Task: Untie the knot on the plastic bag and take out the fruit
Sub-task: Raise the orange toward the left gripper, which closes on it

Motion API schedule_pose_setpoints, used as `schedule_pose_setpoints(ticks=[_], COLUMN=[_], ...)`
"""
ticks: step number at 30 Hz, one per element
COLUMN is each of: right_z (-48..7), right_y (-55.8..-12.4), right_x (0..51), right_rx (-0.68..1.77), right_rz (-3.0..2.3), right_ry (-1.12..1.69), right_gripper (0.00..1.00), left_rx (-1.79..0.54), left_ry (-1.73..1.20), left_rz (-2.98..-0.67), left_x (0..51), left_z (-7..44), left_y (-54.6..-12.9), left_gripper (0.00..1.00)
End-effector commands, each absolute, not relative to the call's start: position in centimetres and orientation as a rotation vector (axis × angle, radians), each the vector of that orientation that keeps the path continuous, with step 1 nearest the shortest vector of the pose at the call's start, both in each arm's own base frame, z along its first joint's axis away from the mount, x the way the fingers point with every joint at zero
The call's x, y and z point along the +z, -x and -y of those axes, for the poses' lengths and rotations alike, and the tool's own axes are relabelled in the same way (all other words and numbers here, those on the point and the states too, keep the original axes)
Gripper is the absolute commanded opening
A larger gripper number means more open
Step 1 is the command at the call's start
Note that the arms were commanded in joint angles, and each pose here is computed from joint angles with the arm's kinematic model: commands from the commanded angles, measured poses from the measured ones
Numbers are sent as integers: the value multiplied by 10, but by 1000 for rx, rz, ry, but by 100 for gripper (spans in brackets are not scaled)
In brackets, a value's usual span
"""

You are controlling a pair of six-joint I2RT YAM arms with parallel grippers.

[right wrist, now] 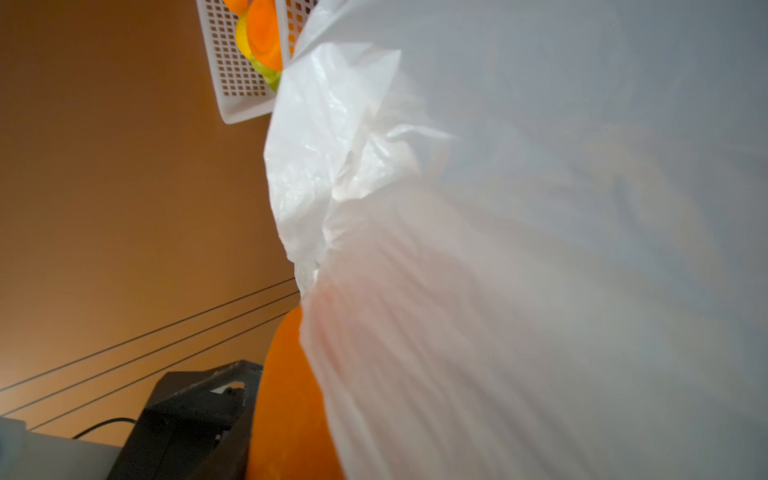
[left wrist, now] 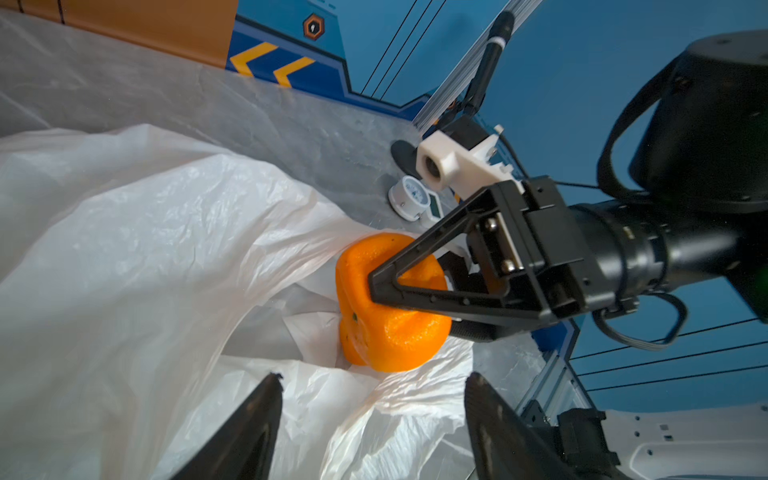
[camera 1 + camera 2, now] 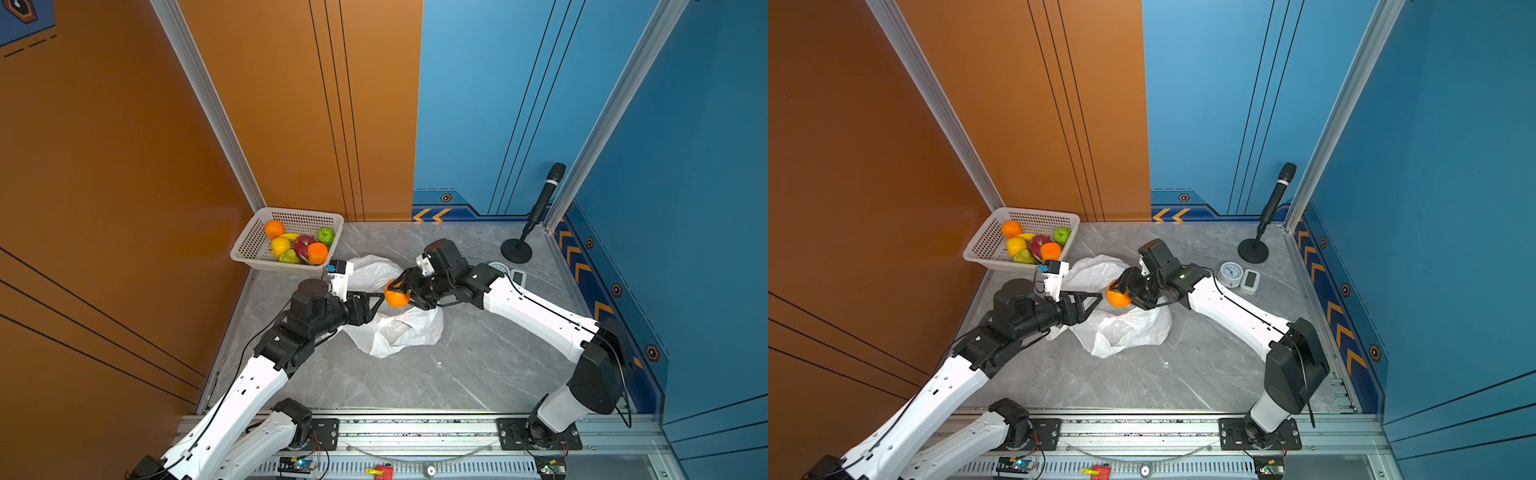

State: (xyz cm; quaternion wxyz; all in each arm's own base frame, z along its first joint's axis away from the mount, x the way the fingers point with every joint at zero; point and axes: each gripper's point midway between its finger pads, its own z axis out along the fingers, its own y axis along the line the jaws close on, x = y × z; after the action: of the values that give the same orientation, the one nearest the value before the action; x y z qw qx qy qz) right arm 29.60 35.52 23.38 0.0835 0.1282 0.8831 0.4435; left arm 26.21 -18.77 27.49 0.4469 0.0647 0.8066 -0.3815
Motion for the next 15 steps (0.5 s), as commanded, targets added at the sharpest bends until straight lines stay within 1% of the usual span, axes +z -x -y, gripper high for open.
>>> schedule_pose_setpoints(ticks=[1,5,6,7,8,15], right_z=[-364,-370,-371,-372,-372,-383], right_y=[-306,-312,-313,-314,-313,-307], right_x=[283,307,312,316,318,330], right_rx=[1550,1683,1697,1704,1710,1789], right_rz=[-2478,-2391,-2380,-2374,-2373,-2343], right_ry=[-551,-643,-652,-658,-665,-706], right_gripper=[61,62,63,63,63,63], left_rx=[-942,-911,-898,-882,-861,-751], left_ry=[-245,-310,-339,-361,-383,-435], left_rz=[-1826,-1744,-1727,-1717,-1706,-1675], left_x=[307,324,326,327,327,329], left_z=[193,198,201,203,204,211], left_y=[-267,-272,-272,-273,-274,-291], left_gripper=[76,85,85,90,91,95])
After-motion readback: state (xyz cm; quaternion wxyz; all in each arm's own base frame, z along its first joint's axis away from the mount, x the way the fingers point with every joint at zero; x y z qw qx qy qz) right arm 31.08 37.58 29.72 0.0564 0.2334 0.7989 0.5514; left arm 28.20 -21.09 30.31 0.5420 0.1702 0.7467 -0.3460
